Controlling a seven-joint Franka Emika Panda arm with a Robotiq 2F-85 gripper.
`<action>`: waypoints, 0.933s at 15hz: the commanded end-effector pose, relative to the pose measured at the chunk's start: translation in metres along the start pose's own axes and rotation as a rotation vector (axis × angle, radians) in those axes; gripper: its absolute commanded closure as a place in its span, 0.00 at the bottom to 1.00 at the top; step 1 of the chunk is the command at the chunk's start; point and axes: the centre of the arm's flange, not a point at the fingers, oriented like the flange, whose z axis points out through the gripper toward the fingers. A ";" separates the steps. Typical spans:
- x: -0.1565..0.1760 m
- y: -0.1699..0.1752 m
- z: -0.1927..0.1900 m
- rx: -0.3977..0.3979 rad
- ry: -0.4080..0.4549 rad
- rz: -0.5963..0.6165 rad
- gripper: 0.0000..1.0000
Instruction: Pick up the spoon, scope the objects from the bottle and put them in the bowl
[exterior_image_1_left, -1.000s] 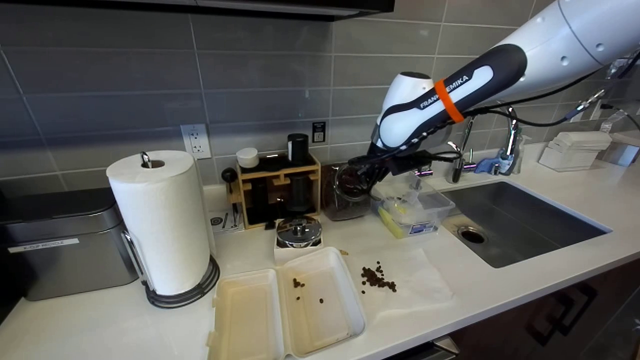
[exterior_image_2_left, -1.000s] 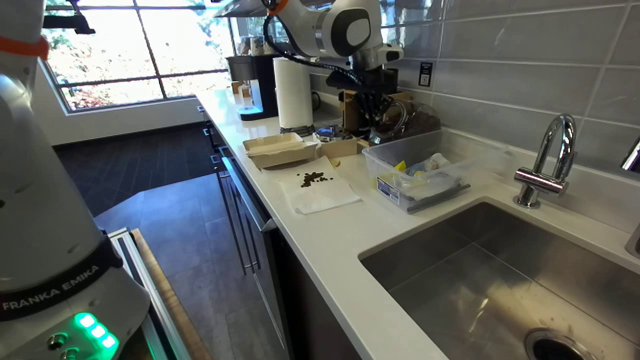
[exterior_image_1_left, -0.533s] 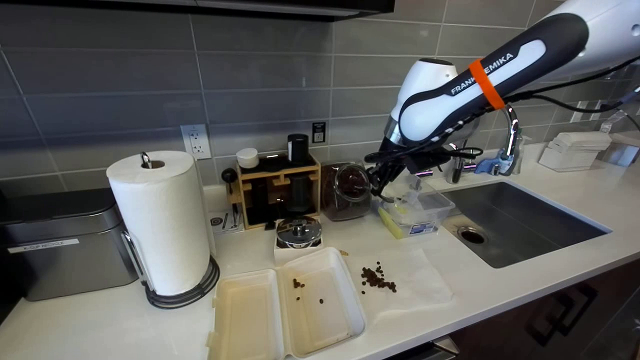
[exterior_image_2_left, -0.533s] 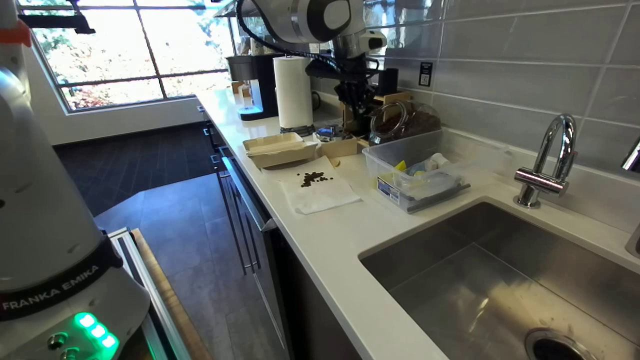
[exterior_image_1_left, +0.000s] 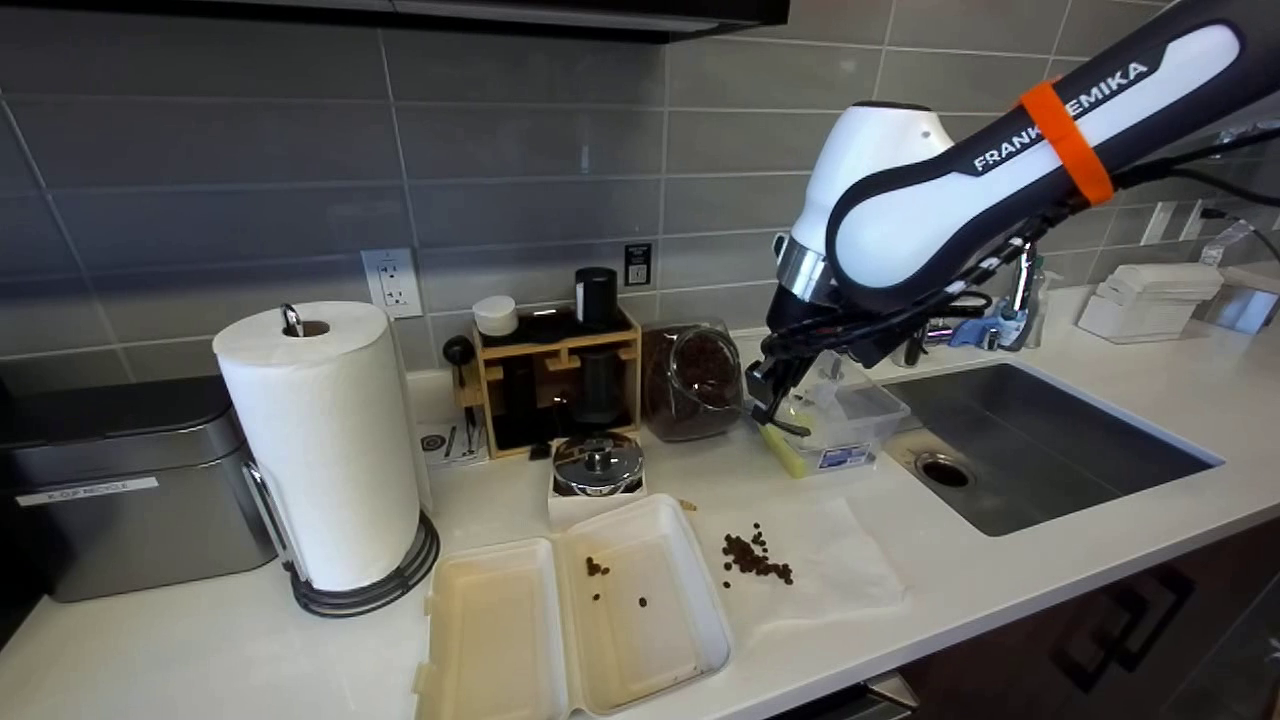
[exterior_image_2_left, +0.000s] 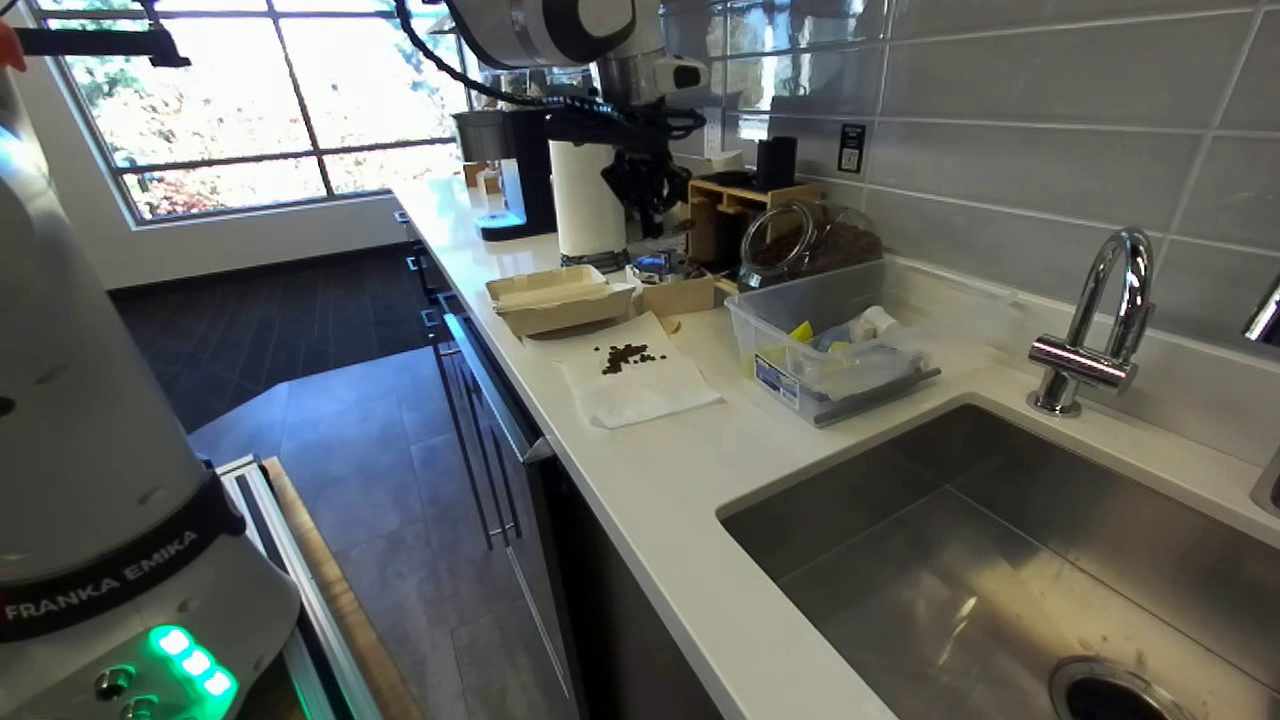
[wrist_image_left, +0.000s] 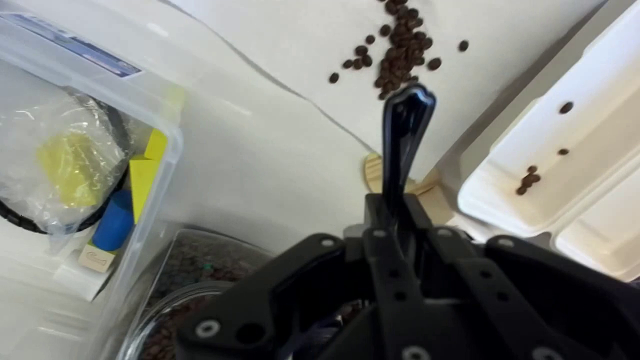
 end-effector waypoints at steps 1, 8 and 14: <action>-0.015 -0.032 0.000 0.024 -0.067 -0.154 0.97; -0.006 -0.085 0.012 0.016 -0.109 -0.470 0.97; -0.011 -0.098 0.017 0.025 -0.099 -0.494 0.89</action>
